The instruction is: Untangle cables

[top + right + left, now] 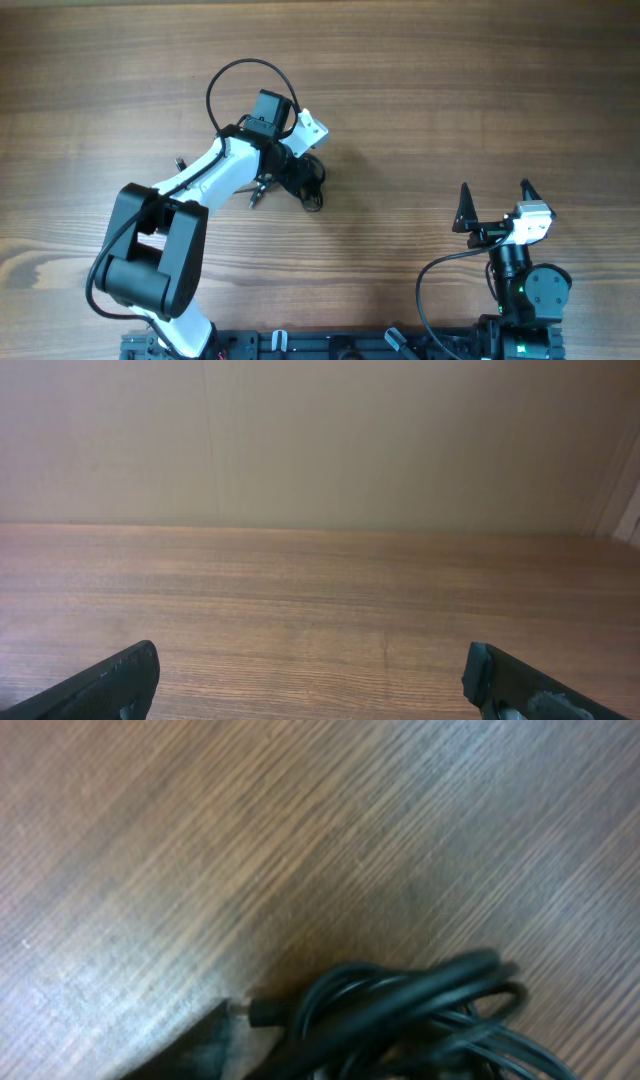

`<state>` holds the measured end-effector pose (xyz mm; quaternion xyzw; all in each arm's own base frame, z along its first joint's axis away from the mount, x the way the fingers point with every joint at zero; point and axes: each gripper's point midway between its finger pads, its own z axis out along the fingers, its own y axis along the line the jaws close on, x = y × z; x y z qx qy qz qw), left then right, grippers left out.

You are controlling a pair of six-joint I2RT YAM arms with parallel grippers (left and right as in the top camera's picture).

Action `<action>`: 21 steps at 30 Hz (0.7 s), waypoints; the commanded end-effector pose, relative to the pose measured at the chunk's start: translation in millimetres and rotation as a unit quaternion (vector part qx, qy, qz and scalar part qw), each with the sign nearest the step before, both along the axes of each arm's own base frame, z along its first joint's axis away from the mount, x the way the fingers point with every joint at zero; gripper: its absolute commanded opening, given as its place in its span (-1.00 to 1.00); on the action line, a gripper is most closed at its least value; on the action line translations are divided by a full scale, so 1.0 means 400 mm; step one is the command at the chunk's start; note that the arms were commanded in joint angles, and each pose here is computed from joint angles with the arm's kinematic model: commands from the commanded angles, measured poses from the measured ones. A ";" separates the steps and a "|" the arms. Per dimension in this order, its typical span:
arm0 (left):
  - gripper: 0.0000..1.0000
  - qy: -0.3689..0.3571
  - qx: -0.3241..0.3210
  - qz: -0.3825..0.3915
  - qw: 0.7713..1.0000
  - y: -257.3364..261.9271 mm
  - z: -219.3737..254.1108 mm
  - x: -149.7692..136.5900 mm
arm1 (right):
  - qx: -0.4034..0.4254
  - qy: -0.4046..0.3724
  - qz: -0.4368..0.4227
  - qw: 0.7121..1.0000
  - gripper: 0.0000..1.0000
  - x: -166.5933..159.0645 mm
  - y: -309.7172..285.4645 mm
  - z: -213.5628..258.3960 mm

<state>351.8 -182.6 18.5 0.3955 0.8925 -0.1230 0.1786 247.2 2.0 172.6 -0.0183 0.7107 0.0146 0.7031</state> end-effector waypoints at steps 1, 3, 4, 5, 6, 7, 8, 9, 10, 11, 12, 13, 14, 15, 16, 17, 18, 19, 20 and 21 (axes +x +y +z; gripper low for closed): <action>-0.78 -0.014 -0.012 -0.008 1.000 -0.018 0.011 0.018 | -0.009 -0.006 -0.006 1.000 0.99 -0.001 -0.004 0.007; -0.92 -0.016 -0.013 -0.007 1.000 -0.019 0.013 0.019 | -0.009 -0.006 -0.006 1.000 1.00 -0.001 -0.004 0.007; -0.92 -0.017 -0.014 -0.006 1.000 -0.020 0.016 0.021 | -0.009 -0.006 -0.006 1.000 1.00 -0.001 -0.004 0.007; -0.92 -0.020 -0.017 -0.002 1.000 -0.021 0.024 0.024 | -0.009 -0.006 -0.006 1.000 0.99 -0.001 -0.004 0.007; -0.92 -0.025 -0.019 -0.003 1.000 -0.022 0.032 0.026 | -0.009 -0.006 -0.006 1.000 0.99 -0.001 -0.004 0.007; -0.92 -0.032 -0.021 -0.003 0.999 -0.023 0.047 0.029 | -0.009 -0.006 -0.006 1.000 0.99 -0.001 -0.004 0.007; -0.92 -0.046 -0.027 -0.003 0.999 -0.025 0.077 0.034 | -0.009 -0.006 -0.006 1.000 0.99 -0.001 -0.004 0.007; -0.92 -0.057 -0.031 -0.003 0.998 -0.026 0.100 0.038 | -0.009 -0.006 -0.006 1.000 0.99 -0.001 -0.004 0.007; -0.92 -0.078 -0.039 -0.003 0.996 -0.029 0.141 0.044 | -0.009 -0.006 -0.006 1.000 1.00 -0.001 -0.004 0.007; -0.92 -0.097 -0.046 -0.003 0.994 -0.030 0.178 0.049 | -0.009 -0.006 -0.006 1.000 0.99 -0.001 -0.004 0.007; -0.92 -0.114 -0.053 -0.003 0.992 -0.032 0.210 0.054 | -0.009 -0.006 -0.006 1.000 0.99 -0.001 -0.004 0.007; -0.92 -0.137 -0.060 -0.003 0.989 -0.033 0.250 0.060 | -0.009 -0.006 -0.006 1.000 0.99 -0.001 -0.004 0.007; -0.92 -0.152 -0.066 -0.003 0.986 -0.034 0.276 0.063 | -0.009 -0.006 -0.006 1.000 0.99 -0.001 -0.004 0.007; -0.92 -0.179 -0.076 -0.003 0.981 -0.037 0.324 0.069 | -0.009 -0.006 -0.006 1.000 1.00 -0.001 -0.004 0.007; -0.92 -0.200 -0.084 -0.003 0.976 -0.038 0.362 0.073 | -0.009 -0.006 -0.006 1.000 1.00 -0.001 -0.004 0.007; -0.92 -0.220 -0.092 -0.003 0.971 -0.039 0.397 0.075 | -0.009 -0.006 -0.006 1.000 0.99 -0.001 -0.004 0.007; -0.92 -0.236 -0.098 -0.003 0.967 -0.039 0.426 0.076 | -0.009 -0.006 -0.006 1.000 1.00 -0.001 -0.004 0.007; -0.92 -0.257 -0.106 -0.003 0.960 -0.040 0.464 0.077 | -0.009 -0.006 -0.006 1.000 1.00 -0.001 -0.004 0.007; -0.92 -0.265 -0.109 -0.004 0.958 -0.039 0.478 0.076 | -0.009 -0.006 -0.006 1.000 1.00 -0.001 -0.004 0.007; -0.92 -0.270 -0.109 -0.006 0.957 -0.039 0.486 0.075 | -0.009 -0.006 -0.006 1.000 0.99 -0.001 -0.004 0.007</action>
